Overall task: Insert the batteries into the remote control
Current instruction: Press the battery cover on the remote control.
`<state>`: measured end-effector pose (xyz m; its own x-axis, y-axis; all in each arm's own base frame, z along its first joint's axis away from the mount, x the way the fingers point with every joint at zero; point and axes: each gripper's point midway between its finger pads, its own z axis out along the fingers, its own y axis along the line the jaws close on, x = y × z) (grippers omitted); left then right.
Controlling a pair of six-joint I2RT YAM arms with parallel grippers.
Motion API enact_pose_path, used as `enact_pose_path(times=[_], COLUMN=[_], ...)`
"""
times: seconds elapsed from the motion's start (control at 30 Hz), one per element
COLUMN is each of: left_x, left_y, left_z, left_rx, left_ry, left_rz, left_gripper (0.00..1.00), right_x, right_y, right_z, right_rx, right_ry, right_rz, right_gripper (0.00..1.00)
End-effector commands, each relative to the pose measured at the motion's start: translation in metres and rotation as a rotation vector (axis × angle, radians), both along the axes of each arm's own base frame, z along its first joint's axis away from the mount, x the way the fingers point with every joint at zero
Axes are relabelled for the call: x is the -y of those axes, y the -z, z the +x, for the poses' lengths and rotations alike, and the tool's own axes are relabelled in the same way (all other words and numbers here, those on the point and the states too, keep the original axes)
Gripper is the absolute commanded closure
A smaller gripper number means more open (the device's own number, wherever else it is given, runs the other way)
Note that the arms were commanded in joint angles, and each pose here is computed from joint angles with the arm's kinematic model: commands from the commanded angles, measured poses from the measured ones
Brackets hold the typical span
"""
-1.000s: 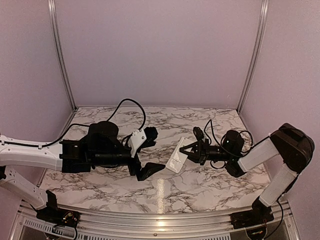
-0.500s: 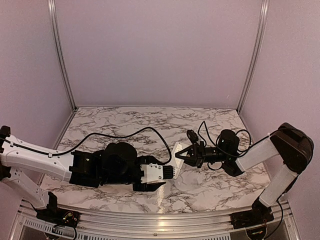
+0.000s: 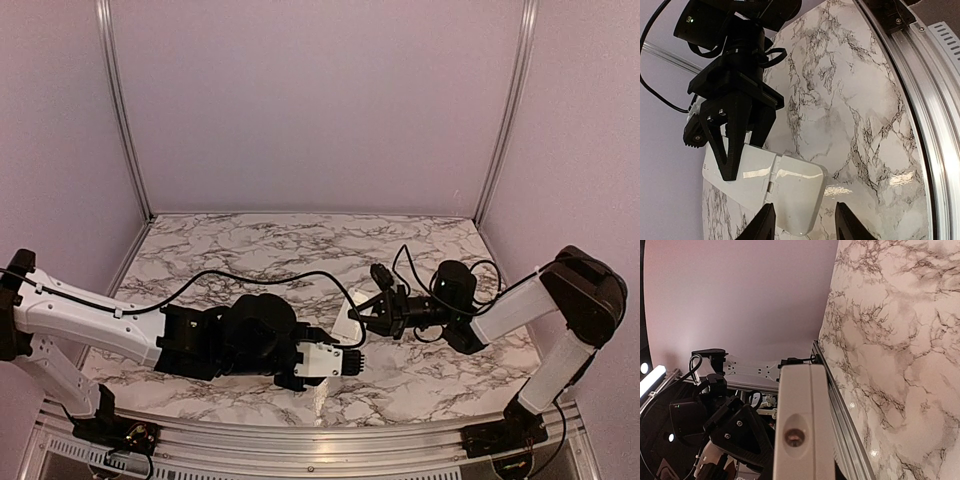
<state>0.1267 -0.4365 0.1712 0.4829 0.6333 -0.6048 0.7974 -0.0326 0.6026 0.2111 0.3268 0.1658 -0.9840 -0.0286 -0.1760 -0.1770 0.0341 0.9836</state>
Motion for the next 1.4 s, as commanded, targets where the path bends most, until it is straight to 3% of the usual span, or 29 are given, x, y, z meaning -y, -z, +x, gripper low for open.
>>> enact_pose_path(times=[0.0,0.77,1.37], left_x=[0.006,0.01,0.002], left_y=[0.001,0.016,0.037], left_z=[0.002,0.009,0.021], left_rx=[0.029,0.046,0.011], left_ry=[0.002,-0.02,-0.052], left_rz=[0.026,0.09,0.132], left_gripper=[0.58,0.75,0.82], right_x=[-0.008,-0.009,-0.02], right_y=[-0.004,-0.009,-0.024], right_z=[-0.002,-0.005,-0.027], right_rx=[-0.003,-0.015,-0.038], right_ry=[-0.013,-0.017,-0.074], right_rz=[0.006,0.024,0.079], right_gripper=[1.0,1.0,1.0])
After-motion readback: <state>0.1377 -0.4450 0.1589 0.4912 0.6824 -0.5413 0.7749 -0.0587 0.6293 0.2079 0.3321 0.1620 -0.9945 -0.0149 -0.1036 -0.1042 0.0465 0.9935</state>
